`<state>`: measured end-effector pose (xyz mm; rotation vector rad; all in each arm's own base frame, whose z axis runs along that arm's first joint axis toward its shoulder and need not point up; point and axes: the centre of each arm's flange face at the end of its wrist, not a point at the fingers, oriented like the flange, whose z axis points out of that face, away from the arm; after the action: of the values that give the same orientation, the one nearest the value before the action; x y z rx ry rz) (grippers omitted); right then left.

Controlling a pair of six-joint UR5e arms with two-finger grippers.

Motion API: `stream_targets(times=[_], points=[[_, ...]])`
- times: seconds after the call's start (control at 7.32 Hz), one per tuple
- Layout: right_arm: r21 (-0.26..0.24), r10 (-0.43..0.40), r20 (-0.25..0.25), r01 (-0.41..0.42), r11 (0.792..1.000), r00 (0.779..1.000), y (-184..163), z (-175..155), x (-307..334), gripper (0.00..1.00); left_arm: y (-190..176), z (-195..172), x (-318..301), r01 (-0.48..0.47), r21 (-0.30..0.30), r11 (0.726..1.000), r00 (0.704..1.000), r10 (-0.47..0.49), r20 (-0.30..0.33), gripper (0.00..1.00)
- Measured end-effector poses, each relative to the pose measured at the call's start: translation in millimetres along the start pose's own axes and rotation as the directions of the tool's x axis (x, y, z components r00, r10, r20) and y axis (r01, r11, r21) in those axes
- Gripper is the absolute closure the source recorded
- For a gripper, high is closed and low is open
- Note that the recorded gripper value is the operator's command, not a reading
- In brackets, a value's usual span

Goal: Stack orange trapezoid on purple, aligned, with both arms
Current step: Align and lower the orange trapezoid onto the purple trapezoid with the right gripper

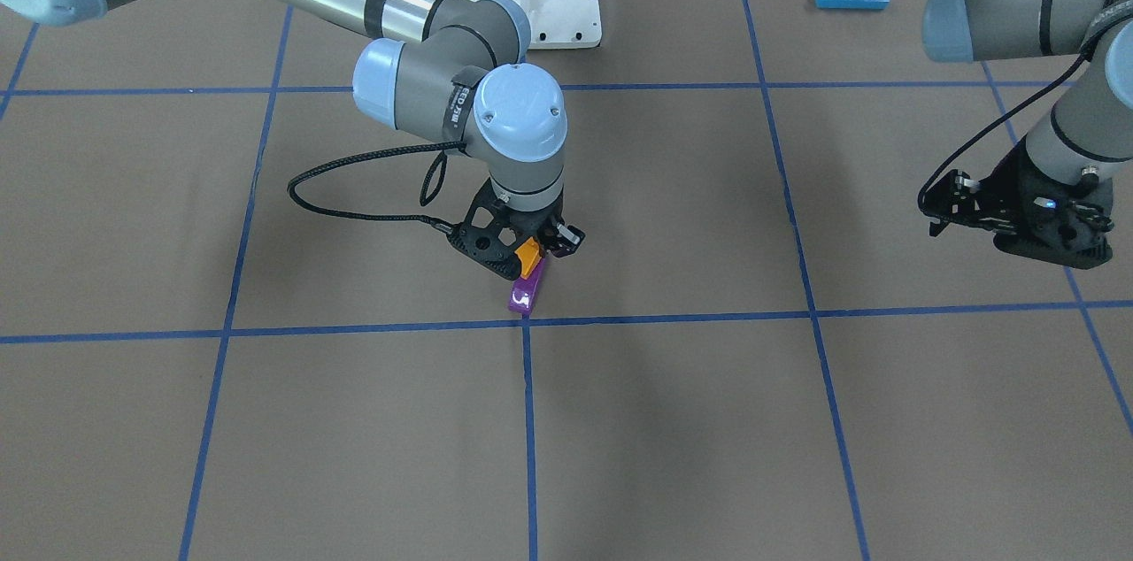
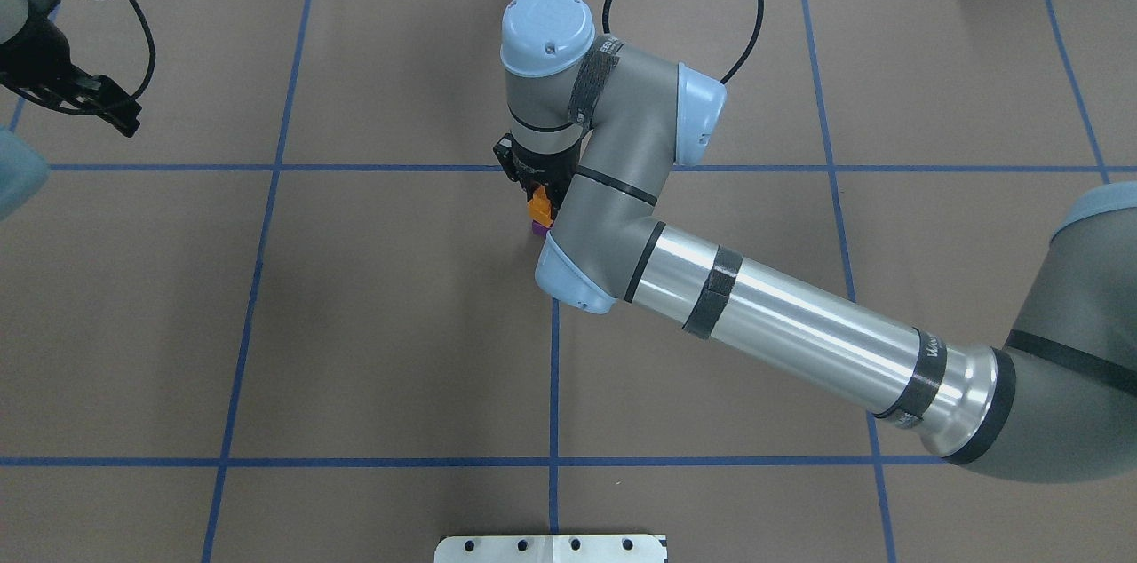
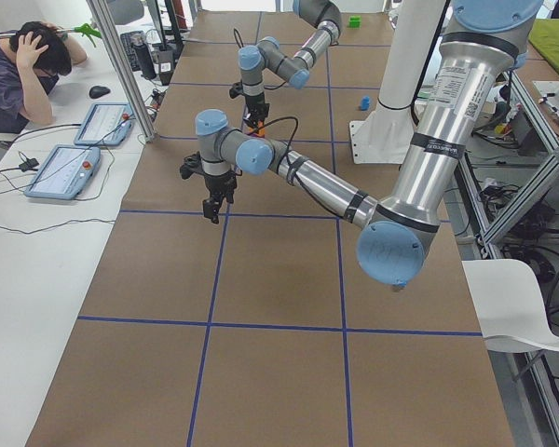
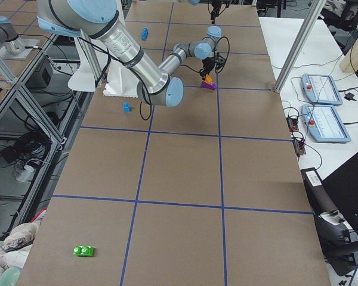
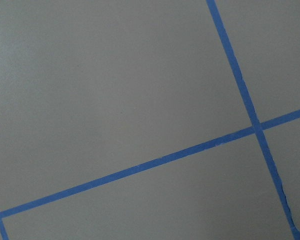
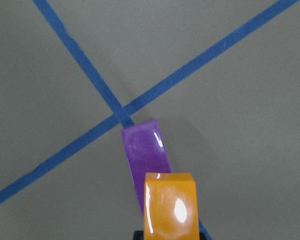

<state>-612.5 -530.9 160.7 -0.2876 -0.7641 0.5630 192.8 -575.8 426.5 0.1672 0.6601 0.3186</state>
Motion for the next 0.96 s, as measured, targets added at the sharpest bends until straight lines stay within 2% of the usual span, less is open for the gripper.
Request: stream_targets(times=[0.96], points=[[0.027, -0.052, 0.001, 0.052, 0.998, 0.999, -1.2, 2.8, 0.3, 1.0, 0.9, 3.1, -2.4, 0.005, -0.006, 1.0, 1.0, -0.005, 0.002, 0.0]])
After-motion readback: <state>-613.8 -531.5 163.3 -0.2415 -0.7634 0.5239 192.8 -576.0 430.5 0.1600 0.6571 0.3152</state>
